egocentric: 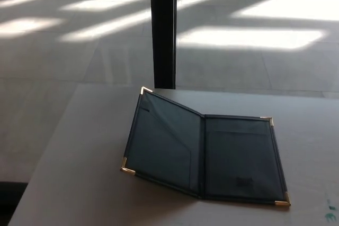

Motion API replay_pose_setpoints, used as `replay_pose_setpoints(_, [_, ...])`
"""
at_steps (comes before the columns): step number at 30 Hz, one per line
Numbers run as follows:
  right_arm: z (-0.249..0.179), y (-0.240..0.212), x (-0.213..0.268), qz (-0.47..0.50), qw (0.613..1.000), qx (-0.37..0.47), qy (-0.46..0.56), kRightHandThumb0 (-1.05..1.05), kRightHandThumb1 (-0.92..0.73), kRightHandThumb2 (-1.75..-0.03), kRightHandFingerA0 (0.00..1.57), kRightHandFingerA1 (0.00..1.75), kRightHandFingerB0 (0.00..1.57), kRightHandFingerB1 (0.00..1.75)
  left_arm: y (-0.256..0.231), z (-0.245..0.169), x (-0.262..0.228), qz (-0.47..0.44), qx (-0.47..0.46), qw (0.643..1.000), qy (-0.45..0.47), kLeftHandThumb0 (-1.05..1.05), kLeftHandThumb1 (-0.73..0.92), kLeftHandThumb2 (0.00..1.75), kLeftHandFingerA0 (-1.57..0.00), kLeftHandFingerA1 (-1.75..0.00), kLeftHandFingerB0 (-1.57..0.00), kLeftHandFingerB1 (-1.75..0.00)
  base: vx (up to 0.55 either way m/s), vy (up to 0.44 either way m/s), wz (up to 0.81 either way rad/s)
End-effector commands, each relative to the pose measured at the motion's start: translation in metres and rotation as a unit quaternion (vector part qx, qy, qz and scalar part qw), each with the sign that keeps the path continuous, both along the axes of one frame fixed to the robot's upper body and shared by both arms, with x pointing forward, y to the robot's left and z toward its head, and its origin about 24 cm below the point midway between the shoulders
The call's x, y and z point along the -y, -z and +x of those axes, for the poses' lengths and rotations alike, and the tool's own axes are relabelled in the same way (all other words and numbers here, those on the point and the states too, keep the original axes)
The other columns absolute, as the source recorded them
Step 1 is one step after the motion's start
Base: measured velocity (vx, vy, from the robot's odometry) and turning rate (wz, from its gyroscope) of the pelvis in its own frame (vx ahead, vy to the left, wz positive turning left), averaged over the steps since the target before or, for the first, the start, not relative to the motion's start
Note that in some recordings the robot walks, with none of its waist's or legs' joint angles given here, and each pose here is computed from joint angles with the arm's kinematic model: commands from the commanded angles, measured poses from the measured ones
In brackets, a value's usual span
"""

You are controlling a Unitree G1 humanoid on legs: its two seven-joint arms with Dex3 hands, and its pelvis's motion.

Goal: The robot uses its left hand to push the cover of the diary kept in the middle of the desk to close it

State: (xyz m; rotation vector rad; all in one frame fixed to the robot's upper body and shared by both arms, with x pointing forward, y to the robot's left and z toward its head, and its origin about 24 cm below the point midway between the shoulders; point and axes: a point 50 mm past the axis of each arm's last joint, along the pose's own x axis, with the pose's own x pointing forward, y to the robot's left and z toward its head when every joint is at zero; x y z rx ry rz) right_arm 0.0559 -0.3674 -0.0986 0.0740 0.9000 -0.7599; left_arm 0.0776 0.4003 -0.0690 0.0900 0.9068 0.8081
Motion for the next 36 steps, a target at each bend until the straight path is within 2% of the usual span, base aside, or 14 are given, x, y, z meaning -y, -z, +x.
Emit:
replay_pose_setpoints(1, [-0.007,-0.022,0.033,0.020,0.973,0.148,0.175,-0.66,-0.92,-0.69,0.73,0.62,0.45,0.44,-0.028,0.005,-0.032,-0.060,0.142,0.969,-0.192,-0.75,0.92,0.68,-0.71,-0.83,-0.59,-0.54,0.00,0.000,0.00])
replay_pose_setpoints(2, [-0.006,-0.023,0.033,0.010,0.976,0.138,0.169,-0.65,-0.92,-0.70,0.72,0.59,0.45,0.43,-0.036,0.015,-0.036,-0.057,0.172,0.960,-0.215,-0.76,0.92,0.68,-0.68,-0.91,-0.38,-0.41,0.00,0.000,0.00])
replay_pose_setpoints(3, [-0.006,-0.023,0.032,0.012,0.975,0.141,0.168,-0.65,-0.92,-0.71,0.70,0.61,0.44,0.43,-0.041,0.021,-0.039,-0.047,0.185,0.956,-0.223,-0.75,0.92,0.69,-0.66,-1.33,-0.50,-0.92,0.00,0.000,0.00])
replay_pose_setpoints(4, [-0.007,-0.023,0.033,0.014,0.974,0.146,0.173,-0.65,-0.92,-0.70,0.69,0.60,0.43,0.43,-0.047,0.027,-0.041,-0.043,0.195,0.954,-0.223,-0.80,0.73,0.97,-0.77,-0.96,-0.55,-0.64,0.00,0.000,0.00])
replay_pose_setpoints(5, [-0.007,-0.023,0.033,0.015,0.973,0.148,0.174,-0.64,-0.92,-0.70,0.68,0.62,0.44,0.45,-0.056,0.036,-0.042,-0.026,0.209,0.956,-0.205,-0.73,0.92,0.70,-0.65,-0.52,-0.37,-0.42,0.00,0.000,0.00])
replay_pose_setpoints(7, [-0.008,-0.024,0.034,0.012,0.974,0.149,0.172,-0.64,-0.92,-0.70,0.68,0.62,0.44,0.45,-0.064,0.045,-0.040,-0.003,0.224,0.958,-0.179,-0.73,0.92,0.70,-0.65,-0.52,-0.37,-0.42,0.00,0.000,0.00])
replay_pose_setpoints(8, [-0.008,-0.026,0.036,0.004,0.975,0.145,0.170,-0.64,-0.92,-0.70,0.73,0.65,0.46,0.46,-0.072,0.057,-0.038,-0.005,0.239,0.954,-0.180,-0.73,0.73,1.04,-0.52,-0.58,-0.33,-0.51,0.00,0.000,0.00])
replay_pose_setpoints(9, [-0.009,-0.026,0.036,0.004,0.976,0.144,0.163,-0.65,-0.92,-0.71,0.72,0.64,0.45,0.46,-0.083,0.069,-0.034,0.001,0.270,0.951,-0.150,-0.76,0.86,0.73,-0.48,-0.45,-0.29,-0.39,0.00,0.000,0.00])
replay_pose_setpoints(14, [-0.009,-0.028,0.038,-0.002,0.978,0.134,0.158,-0.66,-0.92,-0.72,0.67,0.61,0.43,0.45,-0.129,0.122,0.003,0.024,0.354,0.935,-0.019,-0.71,0.92,0.78,-0.49,-0.48,-0.38,-0.44,0.00,0.000,0.00])
replay_pose_setpoints(15, [-0.008,-0.027,0.039,0.003,0.978,0.137,0.160,-0.65,-0.92,-0.72,0.64,0.58,0.42,0.44,-0.142,0.136,0.019,0.029,0.375,0.926,0.008,-0.63,0.79,1.19,-0.42,-0.60,-0.18,-0.48,0.00,0.000,0.00])
replay_pose_setpoints(16, [-0.009,-0.027,0.039,0.005,0.976,0.141,0.164,-0.65,-0.92,-0.71,0.63,0.60,0.43,0.45,-0.150,0.147,0.030,0.031,0.386,0.921,0.033,-0.76,0.92,0.81,-0.43,-0.45,-0.28,-0.40,0.00,0.000,0.00])
replay_pose_setpoints(21, [-0.008,-0.027,0.039,0.005,0.973,0.150,0.177,-0.66,-0.92,-0.68,0.77,0.64,0.48,0.47,-0.179,0.188,0.086,0.099,0.400,0.898,0.153,-0.78,0.92,0.81,-0.55,-0.47,-0.39,-0.42,0.00,0.000,0.00])
replay_pose_setpoints(25, [-0.008,-0.028,0.039,0.014,0.972,0.154,0.177,-0.65,-0.92,-0.73,0.63,0.60,0.39,0.44,-0.184,0.214,0.123,0.055,0.421,0.881,0.208,-0.80,0.92,0.78,-0.53,-0.48,-0.39,-0.43,0.00,0.000,0.00])
replay_pose_setpoints(36, [-0.011,-0.029,0.042,0.008,0.973,0.149,0.176,-0.68,-0.92,-0.73,0.67,0.60,0.40,0.43,-0.154,0.214,0.196,-0.019,0.394,0.867,0.305,-0.90,0.92,0.85,-0.59,-0.55,-0.41,-0.46,0.00,0.000,0.00])
